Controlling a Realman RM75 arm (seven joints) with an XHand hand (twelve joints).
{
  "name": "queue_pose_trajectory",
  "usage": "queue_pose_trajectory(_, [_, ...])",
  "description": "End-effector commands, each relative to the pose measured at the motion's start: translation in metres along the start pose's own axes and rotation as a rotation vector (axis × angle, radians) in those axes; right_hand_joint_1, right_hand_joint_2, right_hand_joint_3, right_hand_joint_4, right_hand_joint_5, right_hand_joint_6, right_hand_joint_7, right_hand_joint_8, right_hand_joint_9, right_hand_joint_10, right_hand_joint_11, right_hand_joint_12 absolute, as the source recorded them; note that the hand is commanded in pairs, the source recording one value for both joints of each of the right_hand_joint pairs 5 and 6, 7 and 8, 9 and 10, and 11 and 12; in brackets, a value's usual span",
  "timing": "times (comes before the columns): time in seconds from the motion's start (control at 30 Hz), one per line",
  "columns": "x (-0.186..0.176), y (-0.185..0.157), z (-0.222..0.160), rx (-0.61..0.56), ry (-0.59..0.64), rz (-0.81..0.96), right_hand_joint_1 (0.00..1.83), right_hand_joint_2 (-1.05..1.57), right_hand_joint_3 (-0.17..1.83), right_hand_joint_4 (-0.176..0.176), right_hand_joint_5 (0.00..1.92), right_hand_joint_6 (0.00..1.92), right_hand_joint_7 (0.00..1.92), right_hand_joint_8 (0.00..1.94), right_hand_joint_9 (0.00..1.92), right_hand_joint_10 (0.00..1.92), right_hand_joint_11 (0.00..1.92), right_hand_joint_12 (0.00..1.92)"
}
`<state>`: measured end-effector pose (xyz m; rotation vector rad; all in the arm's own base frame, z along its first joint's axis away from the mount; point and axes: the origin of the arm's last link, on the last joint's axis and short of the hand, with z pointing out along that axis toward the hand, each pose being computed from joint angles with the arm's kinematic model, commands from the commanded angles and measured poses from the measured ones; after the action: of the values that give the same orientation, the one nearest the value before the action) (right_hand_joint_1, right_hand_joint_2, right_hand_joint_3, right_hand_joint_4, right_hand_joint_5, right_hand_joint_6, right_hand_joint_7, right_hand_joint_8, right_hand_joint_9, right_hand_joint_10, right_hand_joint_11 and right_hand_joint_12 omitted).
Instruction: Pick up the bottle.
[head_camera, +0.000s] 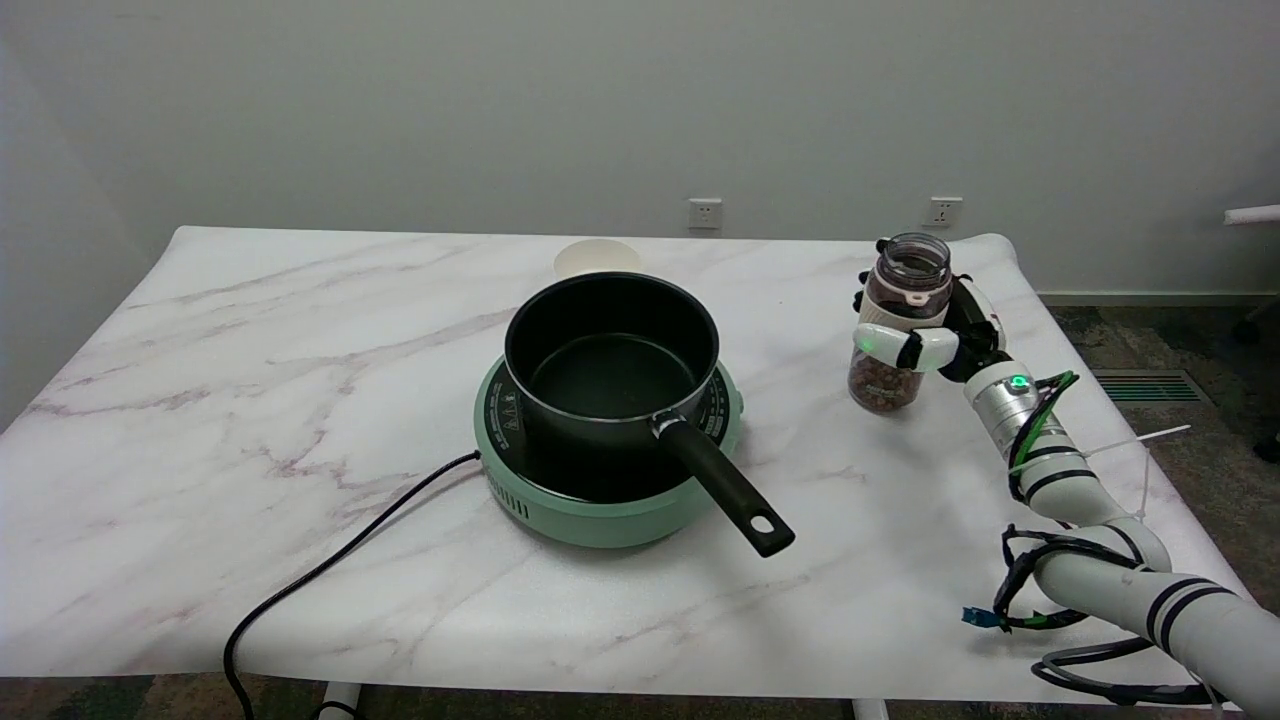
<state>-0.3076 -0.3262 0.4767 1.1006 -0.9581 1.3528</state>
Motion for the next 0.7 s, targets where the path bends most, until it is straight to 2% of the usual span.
queue_pose_trajectory(0.03, [0.003, 0.002, -0.002, 0.010, 0.013, 0.004, 1.45, 0.10, 0.97, 0.000, 0.55, 0.55, 0.78, 0.78, 0.85, 0.85, 0.63, 0.63])
queue_pose_trajectory(0.13, [0.007, 0.001, -0.004, 0.013, 0.024, 0.005, 1.47, 0.22, 1.06, 0.000, 0.73, 0.73, 0.83, 0.83, 0.91, 0.91, 0.65, 0.65])
queue_pose_trajectory(0.2, [0.009, 0.000, -0.004, 0.016, 0.032, 0.013, 1.47, 0.27, 1.12, 0.000, 0.90, 0.90, 0.88, 0.88, 0.97, 0.97, 0.72, 0.72])
queue_pose_trajectory(0.27, [0.010, 0.000, -0.005, 0.016, 0.037, 0.037, 1.47, 0.29, 1.13, 0.000, 1.00, 1.00, 0.93, 0.93, 1.02, 1.02, 0.78, 0.78])
queue_pose_trajectory(0.33, [0.012, 0.001, -0.005, 0.018, 0.039, 0.051, 1.47, 0.34, 1.10, 0.000, 1.11, 1.11, 0.98, 0.98, 1.07, 1.07, 0.86, 0.86])
queue_pose_trajectory(0.5, [0.013, 0.001, -0.006, 0.024, 0.042, 0.059, 1.48, 0.43, 1.04, 0.000, 1.24, 1.24, 1.08, 1.08, 1.17, 1.17, 0.96, 0.96])
queue_pose_trajectory(0.63, [0.013, -0.003, -0.004, 0.035, 0.039, 0.061, 1.49, 0.57, 0.90, 0.000, 1.39, 1.39, 1.16, 1.16, 1.24, 1.24, 1.03, 1.03])
queue_pose_trajectory(0.7, [0.014, -0.007, -0.003, 0.050, 0.036, 0.057, 1.48, 0.64, 0.86, 0.000, 1.45, 1.45, 1.27, 1.27, 1.27, 1.27, 1.07, 1.07])
